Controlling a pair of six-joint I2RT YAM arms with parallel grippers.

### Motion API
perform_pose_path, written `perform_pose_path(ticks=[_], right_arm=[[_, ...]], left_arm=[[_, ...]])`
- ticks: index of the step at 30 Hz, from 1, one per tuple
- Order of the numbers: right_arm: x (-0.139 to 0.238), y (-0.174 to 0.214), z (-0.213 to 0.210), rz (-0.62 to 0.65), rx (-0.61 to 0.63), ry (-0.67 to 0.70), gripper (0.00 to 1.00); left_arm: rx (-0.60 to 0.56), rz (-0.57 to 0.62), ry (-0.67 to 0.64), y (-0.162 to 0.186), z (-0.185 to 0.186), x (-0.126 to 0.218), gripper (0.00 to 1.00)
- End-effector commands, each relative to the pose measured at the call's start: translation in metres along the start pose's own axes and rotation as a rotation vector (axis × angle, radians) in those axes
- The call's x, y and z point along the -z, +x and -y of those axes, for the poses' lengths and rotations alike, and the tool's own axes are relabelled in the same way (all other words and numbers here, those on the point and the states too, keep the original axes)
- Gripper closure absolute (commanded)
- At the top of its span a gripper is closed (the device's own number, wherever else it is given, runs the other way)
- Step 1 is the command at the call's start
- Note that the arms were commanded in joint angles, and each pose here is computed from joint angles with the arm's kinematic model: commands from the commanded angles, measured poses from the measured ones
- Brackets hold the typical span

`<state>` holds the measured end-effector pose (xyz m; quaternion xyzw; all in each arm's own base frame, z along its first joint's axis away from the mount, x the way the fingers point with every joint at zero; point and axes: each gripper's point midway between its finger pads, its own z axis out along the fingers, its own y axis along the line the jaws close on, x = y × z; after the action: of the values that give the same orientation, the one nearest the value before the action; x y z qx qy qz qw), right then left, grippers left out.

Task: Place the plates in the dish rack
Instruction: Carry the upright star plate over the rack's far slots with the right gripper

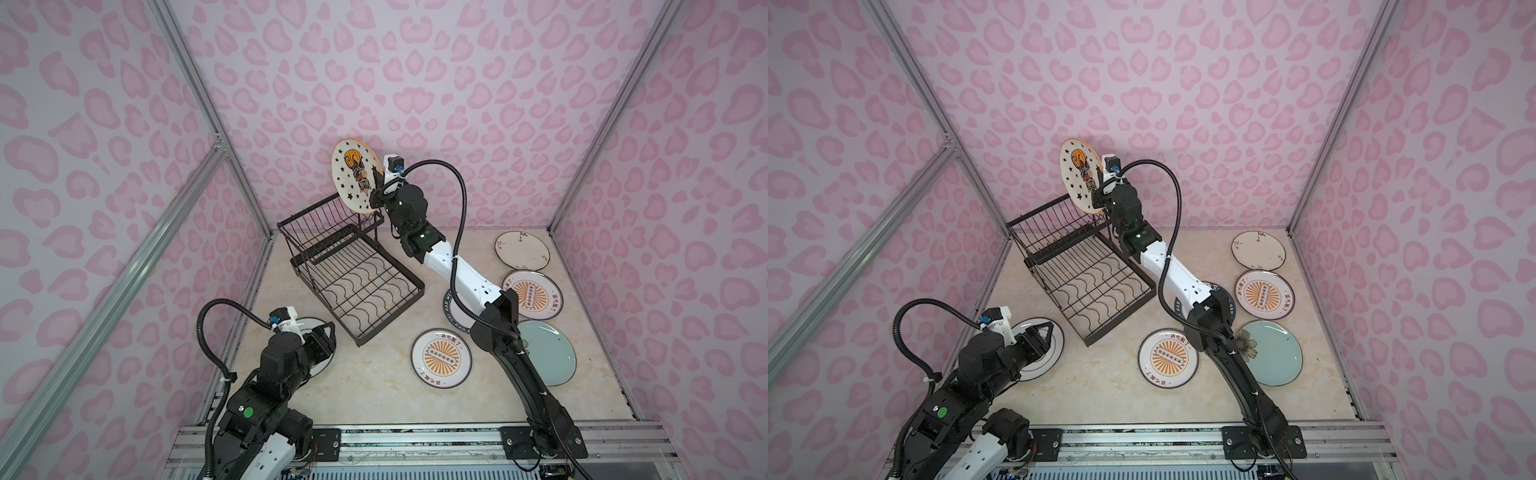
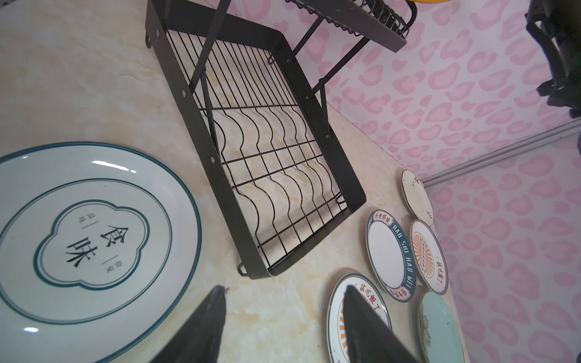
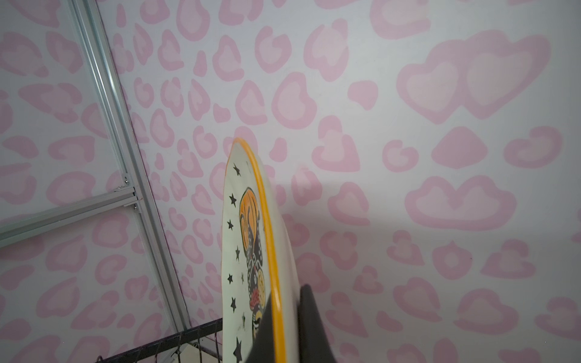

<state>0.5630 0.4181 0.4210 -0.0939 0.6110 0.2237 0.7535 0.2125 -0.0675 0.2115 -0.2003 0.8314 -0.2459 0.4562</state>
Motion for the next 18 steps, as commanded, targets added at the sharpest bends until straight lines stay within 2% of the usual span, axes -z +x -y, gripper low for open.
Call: perform_pose_path(ticks=[1,18], right_arm=[[0.0036,-0.0403,-0.0037,0.167,0.017,0.002,1.00],[0.0053,-0.0356,-0.0060,0.196,0.122,0.059,1.00]], left_arm=[[0.003,0.009,-0.005,-0.0010,-0.0015,-0.0004,0.38],[-0.032,0.035,-0.059,-0.0078,-0.0097,0.0070,0.38]])
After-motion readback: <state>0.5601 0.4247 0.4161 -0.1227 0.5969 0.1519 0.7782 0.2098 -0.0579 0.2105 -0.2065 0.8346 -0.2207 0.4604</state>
